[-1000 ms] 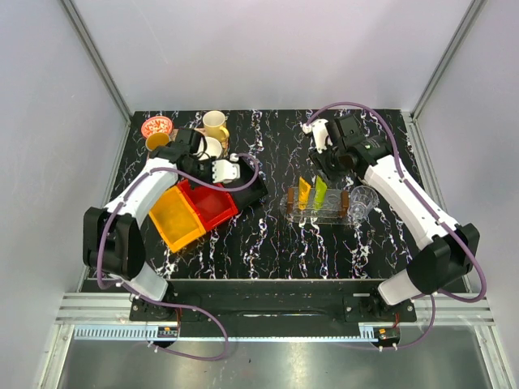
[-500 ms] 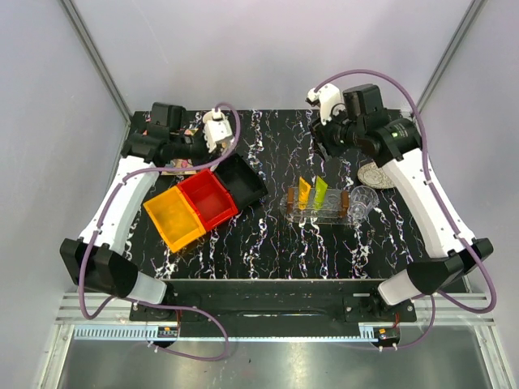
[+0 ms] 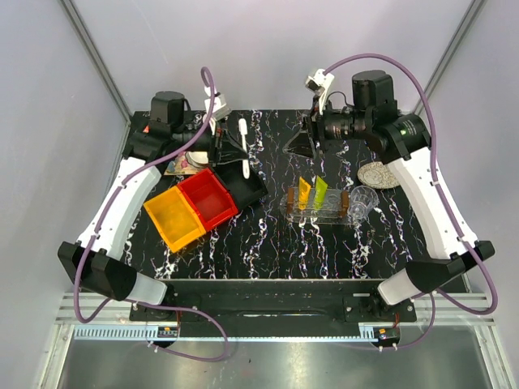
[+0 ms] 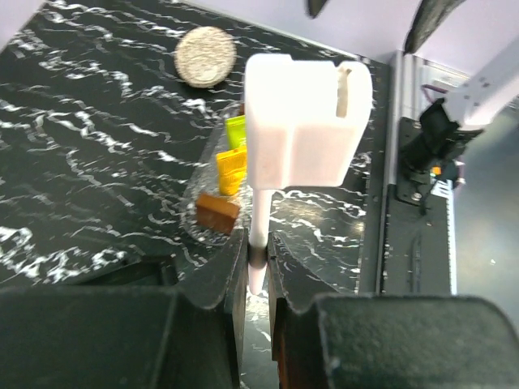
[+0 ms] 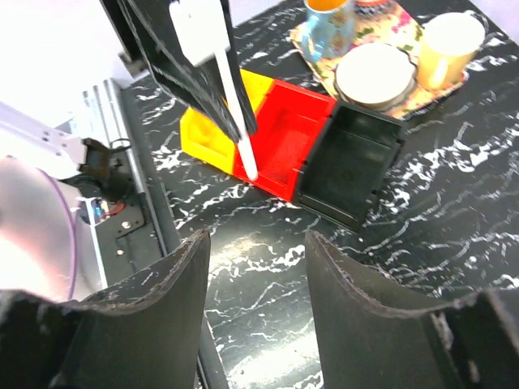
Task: Prepare toiletry sets of a toothbrush and toothpaste on the tray
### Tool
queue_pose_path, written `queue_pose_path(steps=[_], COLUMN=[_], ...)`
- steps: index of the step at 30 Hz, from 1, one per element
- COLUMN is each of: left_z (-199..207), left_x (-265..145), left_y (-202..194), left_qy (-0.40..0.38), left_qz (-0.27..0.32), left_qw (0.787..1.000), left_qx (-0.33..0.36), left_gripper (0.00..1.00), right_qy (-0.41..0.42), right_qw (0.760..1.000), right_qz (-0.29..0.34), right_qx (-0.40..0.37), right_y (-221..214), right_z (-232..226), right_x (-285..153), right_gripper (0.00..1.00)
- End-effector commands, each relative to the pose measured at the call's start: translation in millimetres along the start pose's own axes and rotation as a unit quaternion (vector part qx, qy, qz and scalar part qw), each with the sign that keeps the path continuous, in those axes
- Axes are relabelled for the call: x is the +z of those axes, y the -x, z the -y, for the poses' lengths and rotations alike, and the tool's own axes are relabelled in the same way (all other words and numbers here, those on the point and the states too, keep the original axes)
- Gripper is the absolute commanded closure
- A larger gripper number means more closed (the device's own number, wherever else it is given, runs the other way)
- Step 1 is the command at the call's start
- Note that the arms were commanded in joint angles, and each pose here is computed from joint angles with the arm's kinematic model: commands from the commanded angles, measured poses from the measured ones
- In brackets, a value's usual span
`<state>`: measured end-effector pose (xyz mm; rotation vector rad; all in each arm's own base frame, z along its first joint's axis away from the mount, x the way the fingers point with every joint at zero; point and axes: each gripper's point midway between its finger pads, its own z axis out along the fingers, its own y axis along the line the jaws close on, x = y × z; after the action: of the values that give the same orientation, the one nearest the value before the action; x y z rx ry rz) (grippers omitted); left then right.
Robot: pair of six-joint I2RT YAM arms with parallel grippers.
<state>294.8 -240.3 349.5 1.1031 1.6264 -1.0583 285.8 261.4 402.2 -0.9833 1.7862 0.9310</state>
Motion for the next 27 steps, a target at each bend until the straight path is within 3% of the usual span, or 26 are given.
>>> queue_pose_path(steps=[1,15,27], left_z=[37.0,54.9,62.7], left_x=[12.5,47.0,58.4], left_y=[22.4,28.8,30.7], left_qy=[-0.065,-0.110,-0.119], left_qz=[0.030,0.037,0.039], left_qw=[0.997,0.993,0.992], left_qx=[0.002,-0.001,0.009], left_gripper=[1.00,1.00,1.00], right_qy=[0.084,0.108,0.109], right_qw=[0.995,0.992,0.993], right_qz=[0.047,0.059,0.051], right_qx=[-0.008,-0.002,0.001], right_y=[32.6,30.7,20.1], right_z=[-31.1,-36.3,-36.7], right_x=[-0.2,11.2,22.4], right_gripper=[0.43,0.43,0.48])
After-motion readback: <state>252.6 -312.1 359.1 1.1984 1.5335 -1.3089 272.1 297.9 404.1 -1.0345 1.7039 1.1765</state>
